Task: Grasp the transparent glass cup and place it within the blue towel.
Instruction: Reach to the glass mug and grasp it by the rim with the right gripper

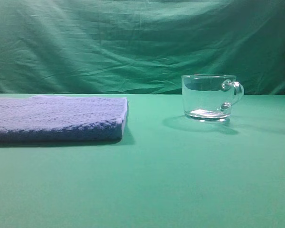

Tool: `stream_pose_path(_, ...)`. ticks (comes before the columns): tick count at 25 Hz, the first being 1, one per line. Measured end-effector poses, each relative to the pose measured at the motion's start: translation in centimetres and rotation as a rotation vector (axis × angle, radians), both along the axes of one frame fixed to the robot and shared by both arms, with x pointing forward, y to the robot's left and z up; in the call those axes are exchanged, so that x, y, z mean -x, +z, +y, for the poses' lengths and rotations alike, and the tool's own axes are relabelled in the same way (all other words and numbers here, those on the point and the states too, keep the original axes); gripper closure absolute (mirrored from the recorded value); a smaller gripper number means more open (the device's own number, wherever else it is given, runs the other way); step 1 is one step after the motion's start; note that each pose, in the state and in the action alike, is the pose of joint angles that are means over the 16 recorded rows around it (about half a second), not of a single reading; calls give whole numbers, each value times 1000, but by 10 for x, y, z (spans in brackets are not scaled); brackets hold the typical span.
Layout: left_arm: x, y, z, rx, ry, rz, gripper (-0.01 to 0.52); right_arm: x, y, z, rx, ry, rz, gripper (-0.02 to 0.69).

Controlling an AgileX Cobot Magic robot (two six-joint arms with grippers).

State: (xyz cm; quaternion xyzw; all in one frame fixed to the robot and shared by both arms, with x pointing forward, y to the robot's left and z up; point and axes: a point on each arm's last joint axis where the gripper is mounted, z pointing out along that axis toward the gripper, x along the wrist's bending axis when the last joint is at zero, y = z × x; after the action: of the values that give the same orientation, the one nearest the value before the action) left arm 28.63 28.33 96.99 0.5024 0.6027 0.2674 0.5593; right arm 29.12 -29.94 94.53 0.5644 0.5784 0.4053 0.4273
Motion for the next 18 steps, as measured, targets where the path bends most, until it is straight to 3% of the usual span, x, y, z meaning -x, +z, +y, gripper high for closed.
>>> stream_pose_path(18,0,0,0,0,0,0,514,0,0,0,0,0,0,665)
